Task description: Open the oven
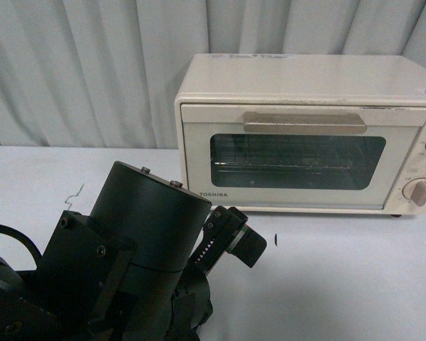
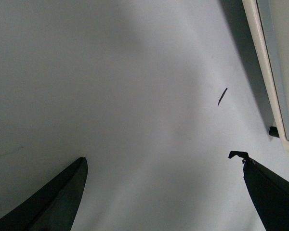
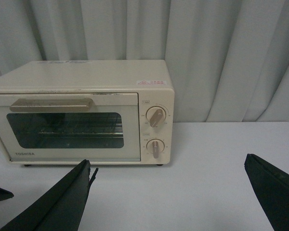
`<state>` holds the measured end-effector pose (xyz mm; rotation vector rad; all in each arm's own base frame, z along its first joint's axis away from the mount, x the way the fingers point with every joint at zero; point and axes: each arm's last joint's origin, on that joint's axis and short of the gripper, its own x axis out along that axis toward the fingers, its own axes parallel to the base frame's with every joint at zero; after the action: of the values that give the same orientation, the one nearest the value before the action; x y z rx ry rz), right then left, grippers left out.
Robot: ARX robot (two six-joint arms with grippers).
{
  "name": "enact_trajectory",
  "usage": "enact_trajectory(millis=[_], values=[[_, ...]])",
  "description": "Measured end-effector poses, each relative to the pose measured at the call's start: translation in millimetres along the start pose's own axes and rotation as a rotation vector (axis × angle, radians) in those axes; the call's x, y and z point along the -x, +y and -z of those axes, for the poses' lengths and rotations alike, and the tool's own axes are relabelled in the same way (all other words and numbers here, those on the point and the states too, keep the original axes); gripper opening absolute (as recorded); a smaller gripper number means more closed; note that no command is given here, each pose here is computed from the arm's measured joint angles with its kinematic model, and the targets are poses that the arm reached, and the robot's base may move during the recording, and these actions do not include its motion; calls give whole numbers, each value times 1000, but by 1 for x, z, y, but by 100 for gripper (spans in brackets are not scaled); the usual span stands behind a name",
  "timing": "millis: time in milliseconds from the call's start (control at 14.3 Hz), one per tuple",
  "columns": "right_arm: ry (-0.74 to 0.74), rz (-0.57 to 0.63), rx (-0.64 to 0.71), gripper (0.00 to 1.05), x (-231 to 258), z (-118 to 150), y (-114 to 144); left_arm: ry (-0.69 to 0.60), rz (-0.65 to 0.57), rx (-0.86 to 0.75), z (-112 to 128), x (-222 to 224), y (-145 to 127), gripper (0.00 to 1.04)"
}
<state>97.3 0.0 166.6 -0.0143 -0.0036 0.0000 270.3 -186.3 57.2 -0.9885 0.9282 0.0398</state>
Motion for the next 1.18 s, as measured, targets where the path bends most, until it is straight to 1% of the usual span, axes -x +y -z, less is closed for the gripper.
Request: enact_trajectory(millis=[488, 558, 627, 697, 767, 836, 906, 976, 1185], values=[[0, 0, 0, 98, 0, 0, 0, 0, -8, -10, 3, 0, 0, 98], [148, 101, 51, 98, -2, 1, 3, 1, -8, -9, 3, 0, 0, 98], [174, 164, 110, 98, -11, -10, 3, -1, -8, -10, 3, 0, 0, 98], [124, 218, 142, 98, -21, -31, -1, -2, -9, -11, 4, 0, 0, 98], [24, 220, 196, 98, -43, -66, -1, -2, -9, -11, 3, 0, 0, 98], [1, 197, 233, 98, -59, -78, 1, -2, -9, -11, 3, 0, 0, 98], [4, 179, 285, 98, -77, -84, 4, -2, -9, -12, 4, 0, 0, 98], [42, 130, 381, 98, -113, -86, 11, -2, -9, -12, 4, 0, 0, 98], [102, 2, 595, 98, -189, -89, 29, -2, -9, -12, 4, 0, 0, 98]])
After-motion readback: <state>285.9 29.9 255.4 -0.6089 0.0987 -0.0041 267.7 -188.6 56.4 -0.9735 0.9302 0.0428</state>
